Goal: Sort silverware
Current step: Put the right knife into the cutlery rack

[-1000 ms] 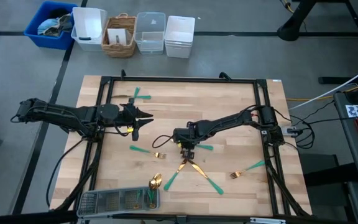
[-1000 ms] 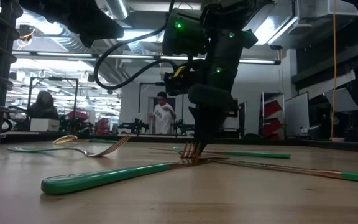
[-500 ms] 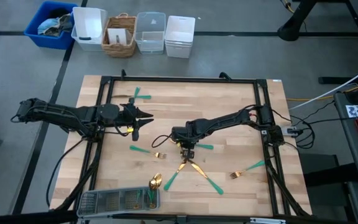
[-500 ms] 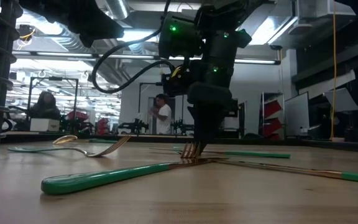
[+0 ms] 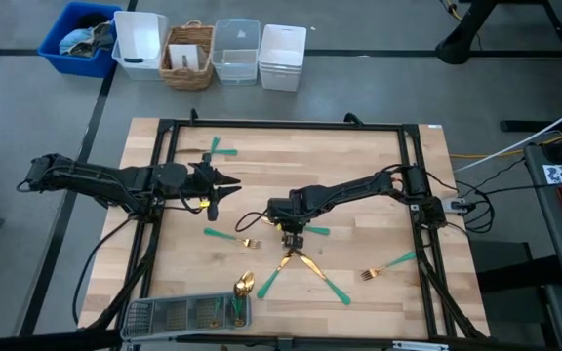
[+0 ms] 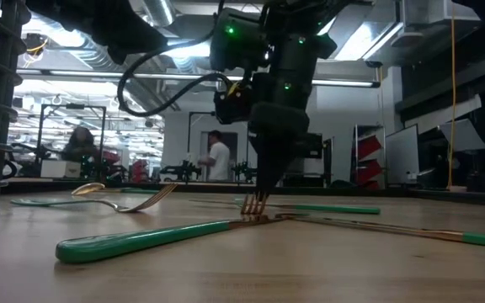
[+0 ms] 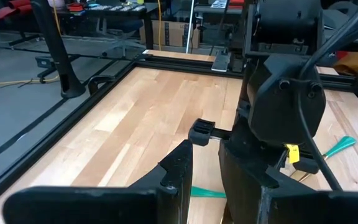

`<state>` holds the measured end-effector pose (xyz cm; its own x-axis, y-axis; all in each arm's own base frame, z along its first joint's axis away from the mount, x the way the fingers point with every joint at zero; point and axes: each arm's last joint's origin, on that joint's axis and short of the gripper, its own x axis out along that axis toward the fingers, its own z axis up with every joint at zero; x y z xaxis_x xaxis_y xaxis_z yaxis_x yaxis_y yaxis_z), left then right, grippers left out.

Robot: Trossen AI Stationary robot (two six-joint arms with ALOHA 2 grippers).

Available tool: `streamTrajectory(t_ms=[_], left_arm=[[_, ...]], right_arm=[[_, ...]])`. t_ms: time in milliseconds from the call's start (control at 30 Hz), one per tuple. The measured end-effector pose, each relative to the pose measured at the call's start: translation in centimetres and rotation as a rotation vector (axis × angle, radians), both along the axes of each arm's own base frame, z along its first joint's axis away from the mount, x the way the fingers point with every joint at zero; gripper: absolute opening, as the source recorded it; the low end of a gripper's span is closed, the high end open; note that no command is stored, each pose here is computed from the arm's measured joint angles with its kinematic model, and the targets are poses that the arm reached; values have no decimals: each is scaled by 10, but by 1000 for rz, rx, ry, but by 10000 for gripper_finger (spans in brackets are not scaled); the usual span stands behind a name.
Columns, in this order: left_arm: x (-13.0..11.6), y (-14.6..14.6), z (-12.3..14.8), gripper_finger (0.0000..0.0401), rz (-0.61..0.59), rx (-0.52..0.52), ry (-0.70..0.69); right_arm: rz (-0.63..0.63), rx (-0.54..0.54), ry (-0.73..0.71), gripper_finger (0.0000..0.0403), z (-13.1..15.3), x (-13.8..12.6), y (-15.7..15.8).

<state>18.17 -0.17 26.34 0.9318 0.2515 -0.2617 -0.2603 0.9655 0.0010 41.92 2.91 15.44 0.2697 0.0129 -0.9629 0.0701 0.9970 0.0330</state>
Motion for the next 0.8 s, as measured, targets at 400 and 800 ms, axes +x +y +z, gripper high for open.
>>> streamTrajectory(t_ms=[400,800], left_arm=[[17,-1,-30,72,-11,36,137],[64,-7,-48,72,-160,31,224]], right_arm=[[3,-55,221,67,43,-13,-1],[-39,-274,284,67,108,-43,-9]])
